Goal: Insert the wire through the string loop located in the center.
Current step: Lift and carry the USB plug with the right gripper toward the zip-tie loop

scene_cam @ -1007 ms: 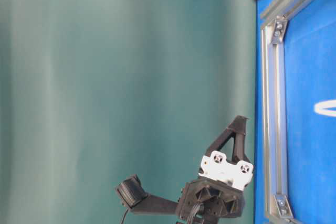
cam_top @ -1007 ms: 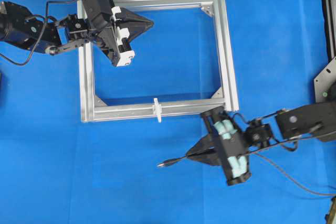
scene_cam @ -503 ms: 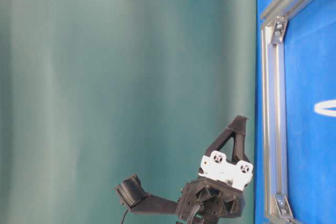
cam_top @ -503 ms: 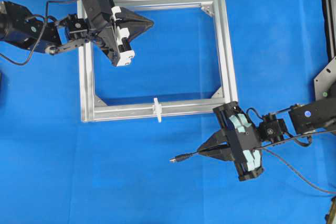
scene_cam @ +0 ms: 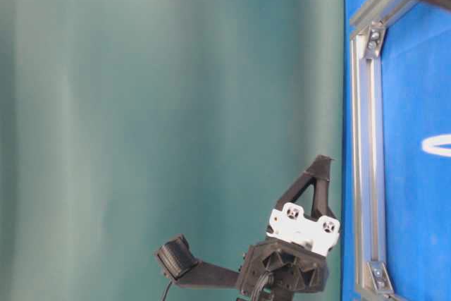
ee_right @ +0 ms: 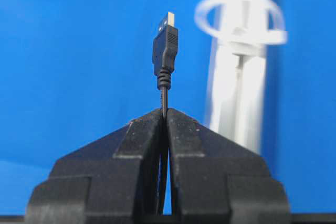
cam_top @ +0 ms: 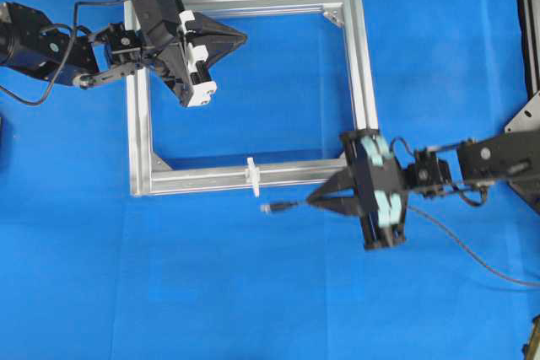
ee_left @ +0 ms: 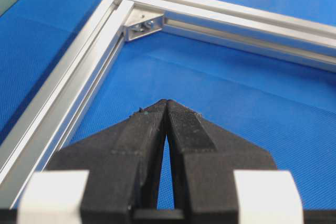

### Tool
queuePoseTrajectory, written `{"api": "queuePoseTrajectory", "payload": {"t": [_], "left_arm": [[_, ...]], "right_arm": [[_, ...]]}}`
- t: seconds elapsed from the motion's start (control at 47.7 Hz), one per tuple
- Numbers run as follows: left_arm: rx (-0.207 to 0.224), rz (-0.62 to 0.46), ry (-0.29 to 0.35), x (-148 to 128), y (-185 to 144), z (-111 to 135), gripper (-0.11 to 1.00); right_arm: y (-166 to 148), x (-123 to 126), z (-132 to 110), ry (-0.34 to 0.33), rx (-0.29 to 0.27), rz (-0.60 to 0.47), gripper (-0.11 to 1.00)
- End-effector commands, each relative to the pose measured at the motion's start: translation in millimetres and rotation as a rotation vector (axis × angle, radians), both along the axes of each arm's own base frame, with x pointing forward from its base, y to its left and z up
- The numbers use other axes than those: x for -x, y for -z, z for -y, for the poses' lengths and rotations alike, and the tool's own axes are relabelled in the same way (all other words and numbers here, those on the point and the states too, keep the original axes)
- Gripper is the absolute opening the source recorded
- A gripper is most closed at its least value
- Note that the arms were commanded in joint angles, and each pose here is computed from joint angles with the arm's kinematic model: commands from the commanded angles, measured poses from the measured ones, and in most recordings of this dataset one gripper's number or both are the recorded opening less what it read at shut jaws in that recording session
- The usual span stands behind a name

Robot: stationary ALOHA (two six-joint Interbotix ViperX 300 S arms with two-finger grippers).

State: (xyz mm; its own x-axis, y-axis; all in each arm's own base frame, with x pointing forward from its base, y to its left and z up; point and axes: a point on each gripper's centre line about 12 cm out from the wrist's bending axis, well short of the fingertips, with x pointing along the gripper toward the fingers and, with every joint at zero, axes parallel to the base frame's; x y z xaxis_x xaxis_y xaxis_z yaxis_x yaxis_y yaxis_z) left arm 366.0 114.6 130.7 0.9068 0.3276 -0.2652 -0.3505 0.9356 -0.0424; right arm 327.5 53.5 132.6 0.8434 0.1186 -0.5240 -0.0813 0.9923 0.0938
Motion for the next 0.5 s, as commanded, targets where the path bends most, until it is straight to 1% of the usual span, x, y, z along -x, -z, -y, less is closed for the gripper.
{"api": "queuePoseTrajectory", "payload": {"t": [0.0,0.231,0.482], "left_arm": [[-0.014,0.046,0.005,-2.7,-15.7,0.7,0.00],[-0.015,0.048,0.006,-3.2,-16.7,1.1,0.00],[-0.015,0.050,0.006,-2.9,-16.7,1.2,0.00]], "right_arm": [[-9.6,-3.1,11.1,0.036,-0.005,0.033,-0.02],[-7.8,-3.0,29.0,0.088,-0.003,0.030,-0.02],[-7.9,-2.9,31.0,0.092,0.000,0.034,-0.02]]}}
